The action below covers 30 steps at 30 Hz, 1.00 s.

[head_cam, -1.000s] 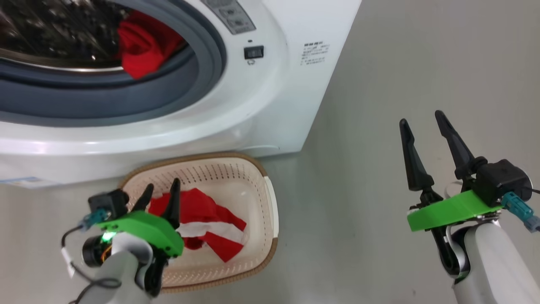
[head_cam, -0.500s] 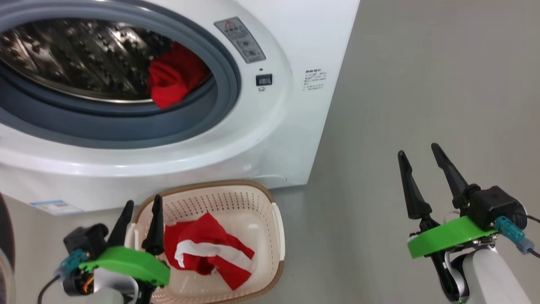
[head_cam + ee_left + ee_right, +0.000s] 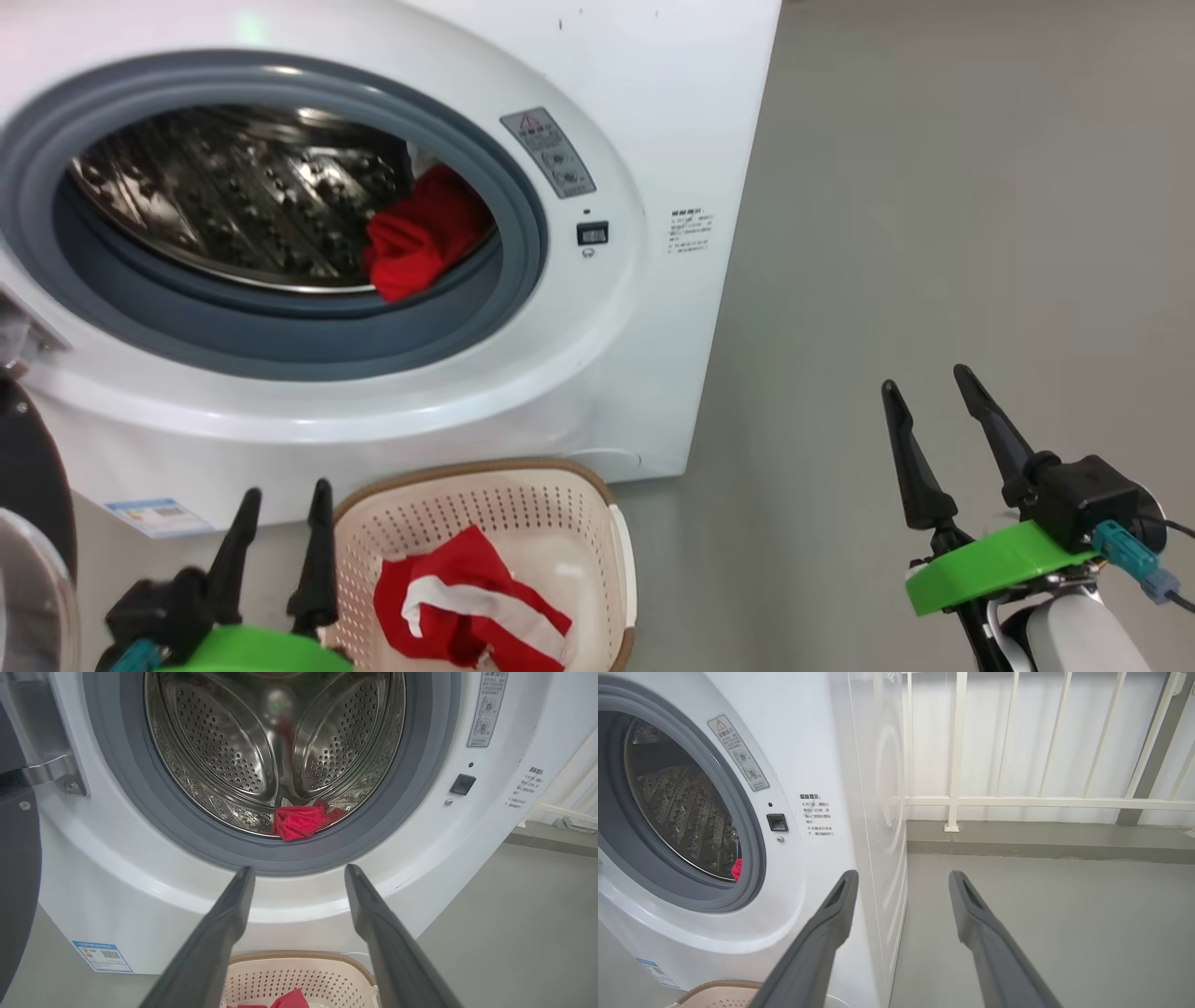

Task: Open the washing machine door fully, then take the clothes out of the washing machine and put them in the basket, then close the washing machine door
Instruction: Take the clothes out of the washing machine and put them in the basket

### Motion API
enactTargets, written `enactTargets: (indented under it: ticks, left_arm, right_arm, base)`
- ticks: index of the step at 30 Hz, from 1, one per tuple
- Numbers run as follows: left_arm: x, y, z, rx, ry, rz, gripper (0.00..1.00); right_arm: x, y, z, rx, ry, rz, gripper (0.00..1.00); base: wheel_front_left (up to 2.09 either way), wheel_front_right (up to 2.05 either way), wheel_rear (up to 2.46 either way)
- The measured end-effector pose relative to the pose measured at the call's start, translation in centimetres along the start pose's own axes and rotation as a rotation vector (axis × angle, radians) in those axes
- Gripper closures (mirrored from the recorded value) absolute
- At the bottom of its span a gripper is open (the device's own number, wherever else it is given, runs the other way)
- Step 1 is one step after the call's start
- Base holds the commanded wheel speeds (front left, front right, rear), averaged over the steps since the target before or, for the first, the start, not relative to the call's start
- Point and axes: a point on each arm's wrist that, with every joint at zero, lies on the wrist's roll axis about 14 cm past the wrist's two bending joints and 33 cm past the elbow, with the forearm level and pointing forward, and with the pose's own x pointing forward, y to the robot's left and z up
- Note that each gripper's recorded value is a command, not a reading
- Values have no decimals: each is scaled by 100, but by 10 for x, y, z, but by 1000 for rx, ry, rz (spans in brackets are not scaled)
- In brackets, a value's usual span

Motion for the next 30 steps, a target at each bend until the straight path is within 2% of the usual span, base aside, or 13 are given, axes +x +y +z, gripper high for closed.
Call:
enactTargets:
  ticks: [12,30]
  left_arm:
    - [-34,2,28,51,-93,-3,0]
    - [-52,4,35,57,-117,1,0]
  right_arm:
    - [-22,-1,25,-23,-66,-9,0]
    - [-43,-3,24,-18,-63,-21,0]
  base:
    - [0,0,0]
    - [0,0,0]
